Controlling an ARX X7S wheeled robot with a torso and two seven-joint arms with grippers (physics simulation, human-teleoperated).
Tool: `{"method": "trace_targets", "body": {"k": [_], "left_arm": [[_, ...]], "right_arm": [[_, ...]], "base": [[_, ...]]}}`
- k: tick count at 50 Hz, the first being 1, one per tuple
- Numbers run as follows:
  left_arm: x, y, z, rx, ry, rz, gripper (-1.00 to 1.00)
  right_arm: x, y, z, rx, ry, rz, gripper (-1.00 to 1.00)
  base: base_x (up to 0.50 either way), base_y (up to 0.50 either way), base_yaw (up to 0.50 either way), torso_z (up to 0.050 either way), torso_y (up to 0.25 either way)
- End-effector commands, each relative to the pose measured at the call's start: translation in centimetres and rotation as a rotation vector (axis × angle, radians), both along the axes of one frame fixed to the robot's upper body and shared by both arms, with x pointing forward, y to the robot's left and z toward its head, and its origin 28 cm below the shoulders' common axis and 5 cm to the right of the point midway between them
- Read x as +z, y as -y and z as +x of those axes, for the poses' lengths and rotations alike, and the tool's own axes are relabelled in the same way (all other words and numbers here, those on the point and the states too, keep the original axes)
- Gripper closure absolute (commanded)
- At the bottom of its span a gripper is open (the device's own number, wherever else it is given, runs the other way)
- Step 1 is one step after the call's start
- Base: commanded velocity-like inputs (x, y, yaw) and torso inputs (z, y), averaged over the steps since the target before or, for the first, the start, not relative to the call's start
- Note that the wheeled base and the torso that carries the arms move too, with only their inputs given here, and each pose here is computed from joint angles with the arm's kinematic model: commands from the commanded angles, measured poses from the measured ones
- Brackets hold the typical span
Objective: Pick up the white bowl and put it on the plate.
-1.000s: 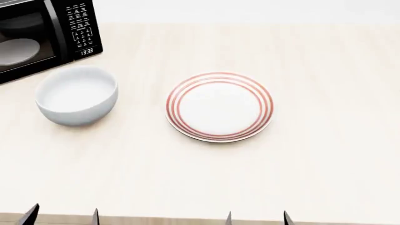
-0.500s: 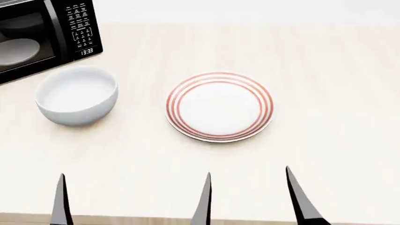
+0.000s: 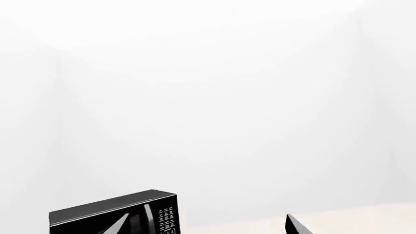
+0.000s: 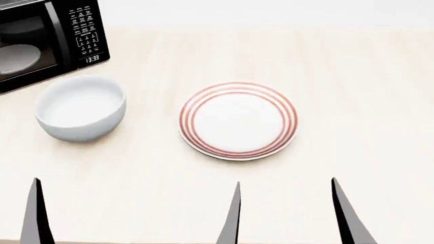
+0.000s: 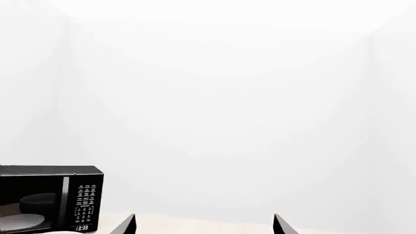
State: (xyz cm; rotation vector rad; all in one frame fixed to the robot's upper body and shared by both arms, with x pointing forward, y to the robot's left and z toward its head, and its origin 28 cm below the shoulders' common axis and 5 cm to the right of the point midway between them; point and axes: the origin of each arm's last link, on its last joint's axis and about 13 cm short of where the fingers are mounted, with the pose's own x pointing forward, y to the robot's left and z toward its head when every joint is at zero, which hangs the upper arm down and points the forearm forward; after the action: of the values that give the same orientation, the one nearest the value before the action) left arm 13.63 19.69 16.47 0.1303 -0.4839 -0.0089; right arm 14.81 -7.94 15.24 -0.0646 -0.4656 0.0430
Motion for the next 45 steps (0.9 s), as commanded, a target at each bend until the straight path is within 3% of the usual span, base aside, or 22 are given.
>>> {"method": "trace_targets", "body": {"k": [1,29,45], "left_arm": [[0.26,-0.19,-0.11,0.019,0.004,0.004,-1.0],[-0.07,-0.2,-0.01,0.035,-0.014,0.021,-1.0],[0.22,-0.39,-0.03,0.046,-0.013,0.029,-1.0]], "right_arm": [[0.08,0.43,0.06,-0.014,0.011,0.01,-1.0],[0.15,0.37,-0.04,-0.015,0.021,0.006,-1.0],[-0.01,0.28,-0.01,-0.013,0.014,0.0,-1.0]], "base": [[0.5,0.0,0.0,0.0,0.0],[0.5,0.0,0.0,0.0,0.0],[0.0,0.0,0.0,0.0,0.0]]}}
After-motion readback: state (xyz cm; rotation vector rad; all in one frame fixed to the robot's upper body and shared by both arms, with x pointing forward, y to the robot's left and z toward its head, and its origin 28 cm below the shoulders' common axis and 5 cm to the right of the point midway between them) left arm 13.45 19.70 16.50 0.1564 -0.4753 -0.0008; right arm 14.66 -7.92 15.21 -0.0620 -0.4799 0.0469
